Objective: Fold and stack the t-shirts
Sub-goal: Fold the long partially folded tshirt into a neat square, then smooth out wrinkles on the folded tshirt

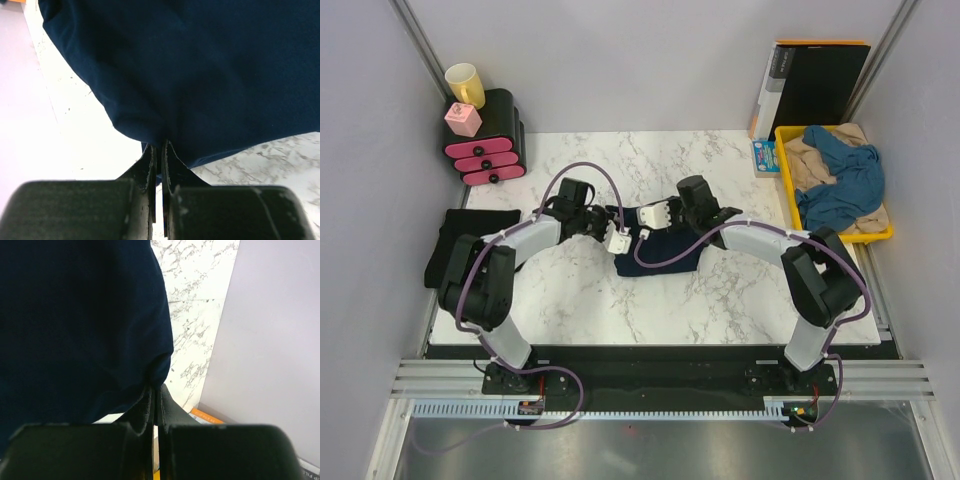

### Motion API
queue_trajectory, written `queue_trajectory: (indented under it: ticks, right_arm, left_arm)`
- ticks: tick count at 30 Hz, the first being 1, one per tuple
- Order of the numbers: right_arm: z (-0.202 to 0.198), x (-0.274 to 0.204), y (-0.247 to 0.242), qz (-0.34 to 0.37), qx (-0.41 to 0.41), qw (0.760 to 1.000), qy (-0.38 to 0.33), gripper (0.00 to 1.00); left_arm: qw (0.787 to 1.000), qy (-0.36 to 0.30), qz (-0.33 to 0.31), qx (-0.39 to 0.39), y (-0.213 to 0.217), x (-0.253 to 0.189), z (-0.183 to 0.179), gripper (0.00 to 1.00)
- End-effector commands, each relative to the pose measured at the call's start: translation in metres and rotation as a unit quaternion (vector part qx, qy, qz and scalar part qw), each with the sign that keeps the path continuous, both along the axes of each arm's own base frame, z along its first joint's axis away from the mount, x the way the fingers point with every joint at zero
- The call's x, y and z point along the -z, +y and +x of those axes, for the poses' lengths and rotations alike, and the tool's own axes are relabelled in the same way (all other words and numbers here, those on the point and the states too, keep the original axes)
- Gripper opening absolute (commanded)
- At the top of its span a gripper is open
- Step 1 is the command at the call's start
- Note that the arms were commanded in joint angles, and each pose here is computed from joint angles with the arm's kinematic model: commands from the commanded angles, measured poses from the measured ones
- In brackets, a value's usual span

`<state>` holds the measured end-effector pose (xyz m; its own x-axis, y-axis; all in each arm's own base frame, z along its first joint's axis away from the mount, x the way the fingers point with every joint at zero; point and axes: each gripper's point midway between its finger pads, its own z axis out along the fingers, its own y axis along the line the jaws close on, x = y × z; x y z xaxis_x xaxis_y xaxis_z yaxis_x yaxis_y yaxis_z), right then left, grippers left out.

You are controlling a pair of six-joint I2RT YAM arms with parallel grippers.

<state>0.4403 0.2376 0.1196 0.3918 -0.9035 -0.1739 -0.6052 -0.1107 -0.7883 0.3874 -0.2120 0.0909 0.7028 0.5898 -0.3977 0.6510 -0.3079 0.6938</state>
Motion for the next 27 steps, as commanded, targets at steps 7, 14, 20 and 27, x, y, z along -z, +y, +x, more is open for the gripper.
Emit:
queue_trajectory:
  ticks: [7,14,20,27]
  right_arm:
    - [0.037,-0.012,-0.004,0.054,0.069,0.995,-0.048,0.49]
    - [0.052,-0.025,-0.027,0.069,0.138,0.984,-0.085,0.53]
    - [0.047,-0.04,-0.048,0.082,0.179,0.976,-0.089,0.53]
    - [0.015,-0.042,-0.045,0.128,0.2,0.971,0.037,0.0]
  left_arm:
    - [0.999,-0.034,0.001,-0.011,-0.002,-0.006,0.034,0.02]
    - [0.992,-0.088,-0.015,-0.088,0.025,-0.016,0.049,1.0]
    - [0.989,-0.086,-0.006,-0.117,0.041,-0.009,0.043,1.0]
    - [0.98,-0.134,-0.079,-0.127,0.033,-0.063,0.037,1.0]
